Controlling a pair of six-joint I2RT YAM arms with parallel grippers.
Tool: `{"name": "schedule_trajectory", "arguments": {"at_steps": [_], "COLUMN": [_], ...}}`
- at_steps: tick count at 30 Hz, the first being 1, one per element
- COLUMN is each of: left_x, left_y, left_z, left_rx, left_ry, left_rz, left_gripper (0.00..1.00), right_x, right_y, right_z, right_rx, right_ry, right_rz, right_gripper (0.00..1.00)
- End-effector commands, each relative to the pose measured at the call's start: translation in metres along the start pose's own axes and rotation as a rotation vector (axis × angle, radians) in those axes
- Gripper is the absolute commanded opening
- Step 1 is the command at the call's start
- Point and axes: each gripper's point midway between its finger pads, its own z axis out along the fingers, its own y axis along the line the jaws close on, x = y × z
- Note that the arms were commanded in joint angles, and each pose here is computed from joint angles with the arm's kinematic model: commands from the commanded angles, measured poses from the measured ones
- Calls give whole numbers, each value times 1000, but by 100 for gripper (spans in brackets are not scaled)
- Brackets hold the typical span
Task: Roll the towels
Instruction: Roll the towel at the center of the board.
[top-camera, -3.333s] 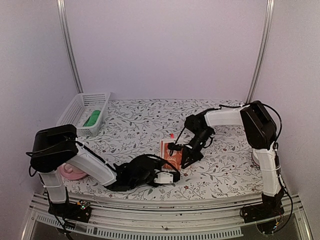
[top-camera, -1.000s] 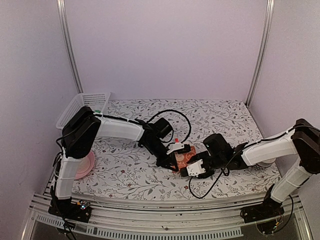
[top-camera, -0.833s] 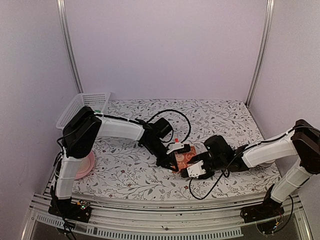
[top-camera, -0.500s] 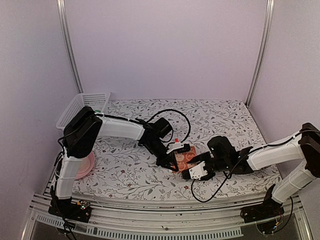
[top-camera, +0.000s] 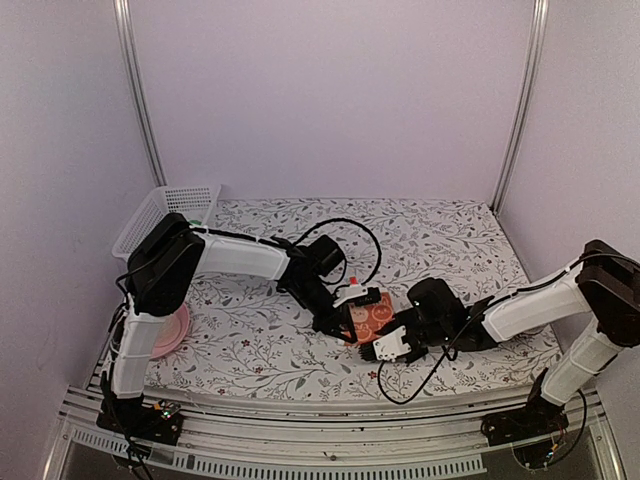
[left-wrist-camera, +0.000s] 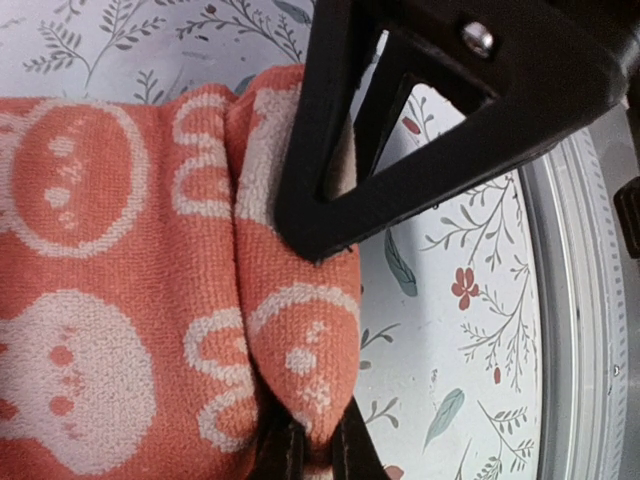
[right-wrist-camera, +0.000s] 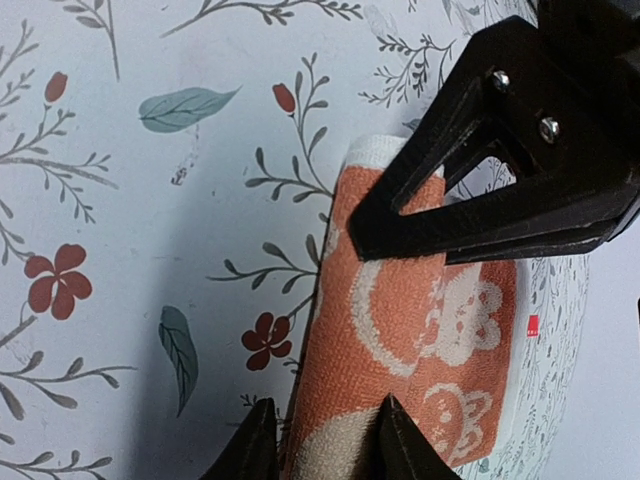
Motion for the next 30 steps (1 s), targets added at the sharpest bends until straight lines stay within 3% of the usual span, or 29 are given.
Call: {"name": "schedule_trajectory", "arguments": {"at_steps": [1,4,5,10,13,20,25,30], "left_x": [67,64,57,34,27,11,14,9], "left_y": [1,1,1,-3,-7,-11,-26,-32], "left_z": [24,20,10,-23,-39,-74,-70,-66], "left_rx": [17,11,-22,-157,-252,-655,-874,-1027], "left_ry": [195,183,162,45,-12,-173,-169,-140], "left_rz": [-135,-128,-109,-28,5,193,398,557], "left_gripper": [1,20,41,67,75,75,60,52], "right_x": [8,11,12,12,12,2,-2,0], "right_y": [4,7,5,6,15,23,23,18], "right_z": [6,7,7,6,5,7,8,17], "right_rx": [-10,-20,-39,-147,-257,-510,-672,-825], "right_ry": [47,57,46,1,-12,-43,-46,-42], "right_rz": [10,16,50,151,216,346,447,569], "right_gripper": [26,15,9,6,7,7,9,9]}}
